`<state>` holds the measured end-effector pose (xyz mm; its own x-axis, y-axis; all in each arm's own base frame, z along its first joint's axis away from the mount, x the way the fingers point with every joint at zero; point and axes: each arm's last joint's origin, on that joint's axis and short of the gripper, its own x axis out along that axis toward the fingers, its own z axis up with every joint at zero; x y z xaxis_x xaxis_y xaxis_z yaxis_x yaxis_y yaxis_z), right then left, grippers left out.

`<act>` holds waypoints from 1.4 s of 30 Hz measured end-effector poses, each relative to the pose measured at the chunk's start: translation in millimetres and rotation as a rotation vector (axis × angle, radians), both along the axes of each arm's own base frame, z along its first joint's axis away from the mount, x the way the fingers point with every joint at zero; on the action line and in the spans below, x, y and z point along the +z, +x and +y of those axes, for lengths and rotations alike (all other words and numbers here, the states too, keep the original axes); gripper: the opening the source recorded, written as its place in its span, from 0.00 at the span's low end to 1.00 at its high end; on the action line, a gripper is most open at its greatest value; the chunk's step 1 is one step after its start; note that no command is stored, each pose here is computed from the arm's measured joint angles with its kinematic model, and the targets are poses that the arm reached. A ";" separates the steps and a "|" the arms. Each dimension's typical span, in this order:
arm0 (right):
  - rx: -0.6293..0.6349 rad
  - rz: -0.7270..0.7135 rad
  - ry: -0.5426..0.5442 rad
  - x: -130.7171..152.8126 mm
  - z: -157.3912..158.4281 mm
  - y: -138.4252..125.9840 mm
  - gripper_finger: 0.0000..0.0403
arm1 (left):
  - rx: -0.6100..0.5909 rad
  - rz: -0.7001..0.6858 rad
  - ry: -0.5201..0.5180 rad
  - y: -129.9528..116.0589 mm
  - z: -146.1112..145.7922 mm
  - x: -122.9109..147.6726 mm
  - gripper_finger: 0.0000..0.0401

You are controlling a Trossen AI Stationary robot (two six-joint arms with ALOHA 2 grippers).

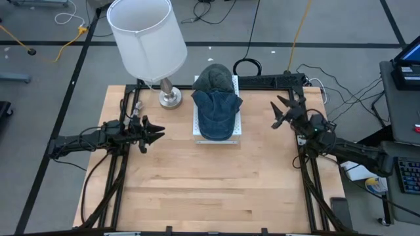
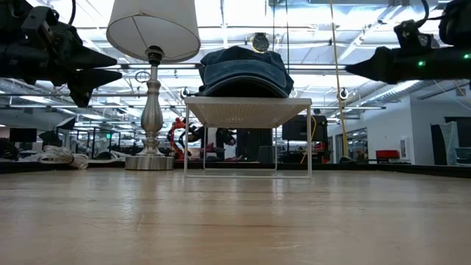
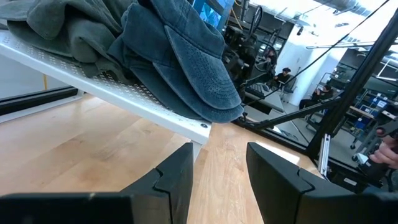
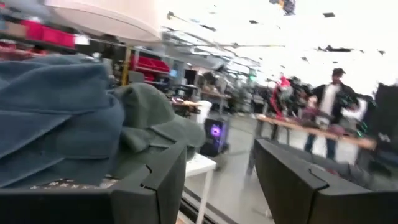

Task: Pick & Place hat
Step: Return to Home Position

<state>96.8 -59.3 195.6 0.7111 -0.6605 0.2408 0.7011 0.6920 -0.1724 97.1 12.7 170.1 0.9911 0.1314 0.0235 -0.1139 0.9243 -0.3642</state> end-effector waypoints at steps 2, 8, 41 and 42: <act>-0.040 -0.019 0.037 -1.0 -1.0 -1.0 0.45 | 0.000 0.000 0.000 0.0 0.0 0.0 0.38; -0.204 -0.020 0.123 -6.7 -4.5 -4.4 0.45 | 0.000 0.000 0.001 0.0 0.0 0.0 0.38; -0.104 0.063 0.300 -28.9 -4.9 -18.7 0.40 | 0.000 0.000 0.000 0.0 0.0 0.1 0.38; -0.105 0.064 0.300 -29.0 -4.9 -18.7 0.40 | 0.000 -0.001 0.000 0.0 0.0 0.1 0.38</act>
